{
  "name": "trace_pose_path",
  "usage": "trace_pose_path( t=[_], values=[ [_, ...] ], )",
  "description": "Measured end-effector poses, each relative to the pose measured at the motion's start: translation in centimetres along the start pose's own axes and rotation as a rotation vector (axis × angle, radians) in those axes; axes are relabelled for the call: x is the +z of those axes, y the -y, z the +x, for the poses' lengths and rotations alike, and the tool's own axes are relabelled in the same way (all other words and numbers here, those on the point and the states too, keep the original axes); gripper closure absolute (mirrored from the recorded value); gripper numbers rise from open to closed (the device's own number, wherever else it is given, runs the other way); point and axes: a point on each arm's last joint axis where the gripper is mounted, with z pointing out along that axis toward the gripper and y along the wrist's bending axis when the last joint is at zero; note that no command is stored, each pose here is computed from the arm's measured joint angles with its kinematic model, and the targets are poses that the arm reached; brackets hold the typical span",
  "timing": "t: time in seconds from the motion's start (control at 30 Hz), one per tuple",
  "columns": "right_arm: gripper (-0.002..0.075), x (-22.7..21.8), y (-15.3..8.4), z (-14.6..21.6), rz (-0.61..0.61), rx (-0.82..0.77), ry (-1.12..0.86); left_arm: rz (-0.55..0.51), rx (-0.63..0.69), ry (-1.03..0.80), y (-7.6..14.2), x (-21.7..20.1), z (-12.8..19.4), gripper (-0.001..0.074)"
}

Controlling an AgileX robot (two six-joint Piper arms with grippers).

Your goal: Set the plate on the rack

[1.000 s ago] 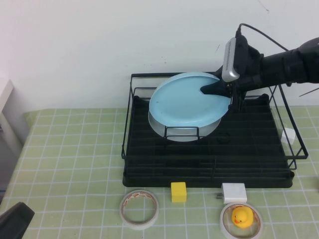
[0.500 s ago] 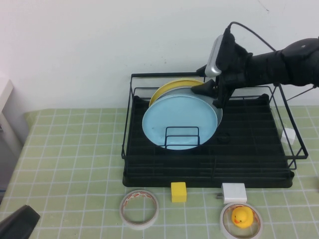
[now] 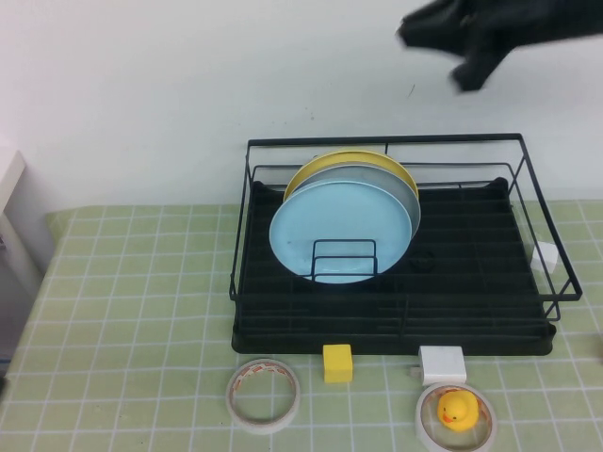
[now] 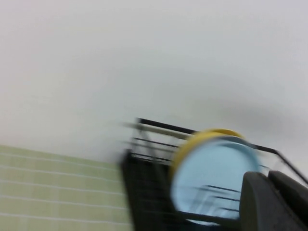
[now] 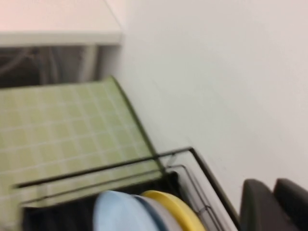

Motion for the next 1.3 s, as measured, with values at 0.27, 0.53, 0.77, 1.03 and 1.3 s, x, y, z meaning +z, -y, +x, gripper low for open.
trace_pose_path(
  t=[0.27,0.53,0.77,1.03,1.3],
  values=[
    [0.0717,-10.8,-4.5,-6.0,-0.100,0.016,0.039,-0.179,-0.004,0.033,-1.6,-0.1,-0.3,0.0736],
    [0.0717,-15.8,-11.7,-4.7,-0.006,0.065,0.175,-0.184,-0.010,0.031,-1.7,-0.2,-0.3,0.0736],
    [0.0718,-20.7,-18.3,-3.5,0.089,0.049,0.285,-0.184,-0.010,0.031,-1.7,-0.2,-0.3,0.0736],
    [0.0718,-24.9,-25.5,-0.7,0.152,-0.006,0.351,-0.184,-0.004,0.031,-1.7,-0.2,-0.3,0.0736],
    [0.0722,-24.8,-29.9,5.0,0.143,0.018,0.195,-0.184,-0.004,0.031,-1.7,-0.2,-0.3,0.0736]
  ],
)
